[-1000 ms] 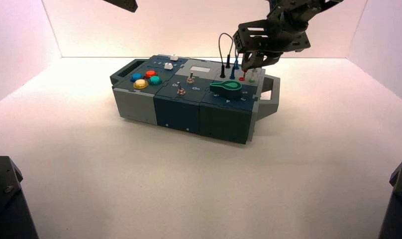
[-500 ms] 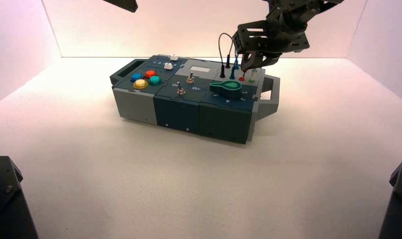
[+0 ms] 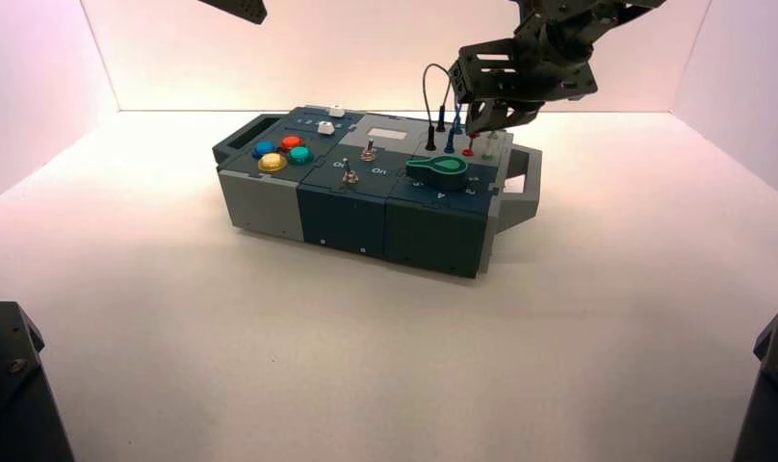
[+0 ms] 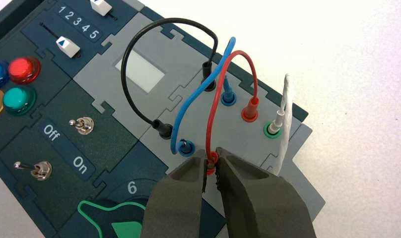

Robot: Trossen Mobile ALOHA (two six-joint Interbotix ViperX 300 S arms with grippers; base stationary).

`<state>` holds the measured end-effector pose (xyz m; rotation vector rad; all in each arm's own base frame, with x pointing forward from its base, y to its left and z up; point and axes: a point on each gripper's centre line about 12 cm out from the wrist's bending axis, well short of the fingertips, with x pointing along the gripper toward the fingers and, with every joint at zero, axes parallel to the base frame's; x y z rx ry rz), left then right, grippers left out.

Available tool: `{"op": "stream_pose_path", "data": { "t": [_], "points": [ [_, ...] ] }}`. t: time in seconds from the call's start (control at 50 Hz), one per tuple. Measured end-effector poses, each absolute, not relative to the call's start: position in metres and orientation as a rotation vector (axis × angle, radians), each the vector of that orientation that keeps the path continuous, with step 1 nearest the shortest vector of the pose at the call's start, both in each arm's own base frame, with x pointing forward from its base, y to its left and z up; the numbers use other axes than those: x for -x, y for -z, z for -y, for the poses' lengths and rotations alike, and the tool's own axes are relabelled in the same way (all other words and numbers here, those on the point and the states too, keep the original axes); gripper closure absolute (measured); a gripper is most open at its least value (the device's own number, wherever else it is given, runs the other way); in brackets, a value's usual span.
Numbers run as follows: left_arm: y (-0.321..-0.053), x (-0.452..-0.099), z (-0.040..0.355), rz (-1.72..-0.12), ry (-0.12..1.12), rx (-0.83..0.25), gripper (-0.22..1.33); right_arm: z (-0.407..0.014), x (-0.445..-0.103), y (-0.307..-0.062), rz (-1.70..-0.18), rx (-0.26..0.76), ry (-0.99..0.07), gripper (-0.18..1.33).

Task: Insert the red wire.

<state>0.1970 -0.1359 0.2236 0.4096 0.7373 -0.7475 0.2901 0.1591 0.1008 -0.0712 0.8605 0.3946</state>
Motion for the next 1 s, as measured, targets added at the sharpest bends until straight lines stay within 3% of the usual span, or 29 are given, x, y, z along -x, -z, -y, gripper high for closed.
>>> {"op": "stream_pose_path", "data": {
  "t": [1.0],
  "points": [
    [-0.2239, -0.1969, 0.1358, -0.735, 0.747, -0.411, 1.28, -0.1638, -0.2956, -0.0916, -0.893, 0.080, -0.396, 1.08]
  ]
}}
